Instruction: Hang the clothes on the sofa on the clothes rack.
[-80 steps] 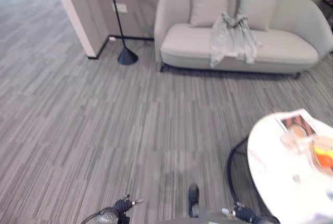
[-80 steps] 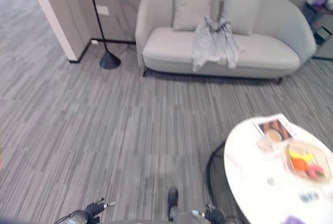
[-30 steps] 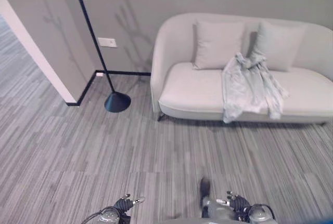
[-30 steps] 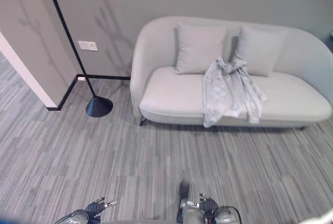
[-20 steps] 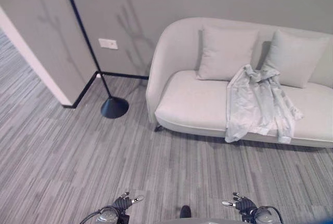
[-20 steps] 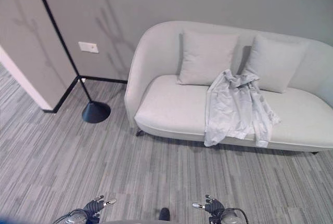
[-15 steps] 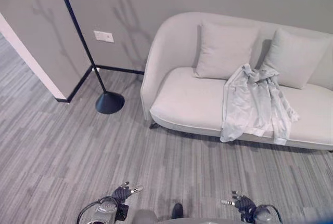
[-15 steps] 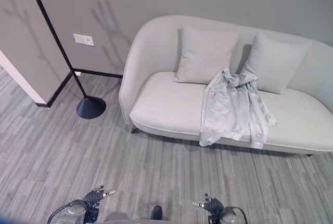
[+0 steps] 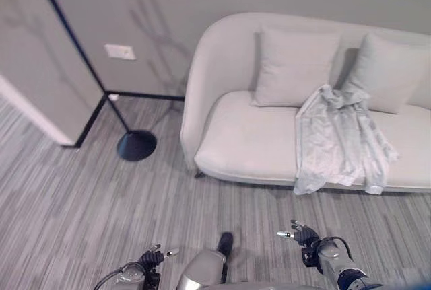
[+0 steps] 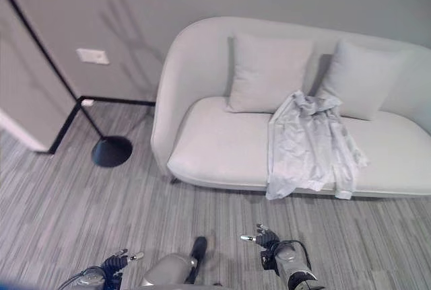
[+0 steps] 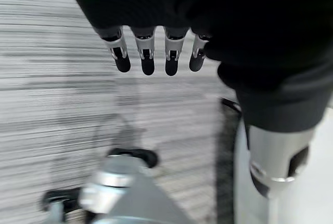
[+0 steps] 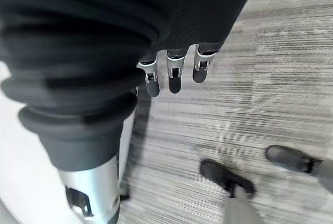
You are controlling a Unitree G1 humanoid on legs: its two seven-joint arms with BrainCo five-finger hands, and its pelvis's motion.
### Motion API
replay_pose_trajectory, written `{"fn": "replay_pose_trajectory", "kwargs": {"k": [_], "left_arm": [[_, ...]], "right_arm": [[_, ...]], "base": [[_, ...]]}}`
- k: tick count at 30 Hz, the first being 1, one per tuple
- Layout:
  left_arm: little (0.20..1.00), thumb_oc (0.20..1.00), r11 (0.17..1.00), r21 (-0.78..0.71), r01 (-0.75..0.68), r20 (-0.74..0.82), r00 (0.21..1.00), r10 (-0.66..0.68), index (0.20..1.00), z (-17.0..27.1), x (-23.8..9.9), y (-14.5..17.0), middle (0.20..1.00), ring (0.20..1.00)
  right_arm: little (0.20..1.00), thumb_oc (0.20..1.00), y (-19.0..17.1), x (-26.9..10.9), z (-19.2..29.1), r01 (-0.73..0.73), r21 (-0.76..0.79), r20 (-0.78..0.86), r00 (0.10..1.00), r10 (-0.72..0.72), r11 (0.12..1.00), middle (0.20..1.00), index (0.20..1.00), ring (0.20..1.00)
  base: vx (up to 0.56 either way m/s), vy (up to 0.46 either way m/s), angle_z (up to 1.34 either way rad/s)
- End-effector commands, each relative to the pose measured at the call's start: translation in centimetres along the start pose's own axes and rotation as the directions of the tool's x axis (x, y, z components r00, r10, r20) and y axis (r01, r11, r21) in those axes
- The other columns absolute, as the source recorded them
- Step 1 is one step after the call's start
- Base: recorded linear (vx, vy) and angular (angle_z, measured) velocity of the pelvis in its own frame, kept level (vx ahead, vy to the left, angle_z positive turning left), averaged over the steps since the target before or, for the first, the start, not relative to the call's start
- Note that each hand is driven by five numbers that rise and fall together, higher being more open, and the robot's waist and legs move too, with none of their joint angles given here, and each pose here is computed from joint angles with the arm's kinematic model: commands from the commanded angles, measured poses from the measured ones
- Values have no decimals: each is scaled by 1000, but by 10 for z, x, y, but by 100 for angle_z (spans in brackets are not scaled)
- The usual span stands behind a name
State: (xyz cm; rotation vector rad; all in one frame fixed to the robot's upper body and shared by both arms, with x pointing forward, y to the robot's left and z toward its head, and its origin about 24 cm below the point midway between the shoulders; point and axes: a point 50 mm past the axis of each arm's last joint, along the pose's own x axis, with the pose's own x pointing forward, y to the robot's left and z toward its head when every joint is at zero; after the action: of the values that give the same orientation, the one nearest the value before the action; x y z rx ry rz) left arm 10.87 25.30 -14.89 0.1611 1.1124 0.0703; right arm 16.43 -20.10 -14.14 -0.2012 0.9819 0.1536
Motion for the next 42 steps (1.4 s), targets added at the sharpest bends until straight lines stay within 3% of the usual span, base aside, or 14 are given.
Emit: {"fn": "replay_pose_trajectory", "kwargs": {"k": [1, 7, 18, 31, 42], "left_arm": [[1000, 1000, 999, 42, -26, 9, 1000, 25, 1000, 4, 0, 10, 1000, 1000], [1000, 1000, 999, 41, -25, 13, 1000, 24, 1000, 4, 1, 5, 1000, 1000], [1000, 1000, 998, 7, -64, 64, 996, 64, 1000, 19, 2, 12, 1000, 1000], [1000, 1000, 1000, -7, 21, 81, 997, -20, 1000, 14, 2, -14, 1000, 1000], [1000, 1000, 1000, -11, 6, 24, 1000, -6, 1000, 5, 2, -8, 1000, 1000]], "right_arm": [[1000, 1000, 3, -2, -7, -24, -24, -1, 1000, 24, 999, 1000, 1000, 1000], [1000, 1000, 3, -2, -5, -36, -40, 6, 999, 36, 999, 1000, 1000, 1000], [1000, 1000, 14, -1, -1, -62, -55, 12, 998, 63, 997, 1000, 1000, 1000], [1000, 1000, -37, -15, -24, 107, -23, -34, 994, -107, 994, 1000, 1000, 1000], [1000, 1000, -7, 1, 12, 2, -114, 26, 1000, 0, 993, 1000, 1000, 1000]], "base": [[346, 220, -42], [257, 101, -12], [173, -213, 22], [177, -412, 31], [132, -148, -55]]}}
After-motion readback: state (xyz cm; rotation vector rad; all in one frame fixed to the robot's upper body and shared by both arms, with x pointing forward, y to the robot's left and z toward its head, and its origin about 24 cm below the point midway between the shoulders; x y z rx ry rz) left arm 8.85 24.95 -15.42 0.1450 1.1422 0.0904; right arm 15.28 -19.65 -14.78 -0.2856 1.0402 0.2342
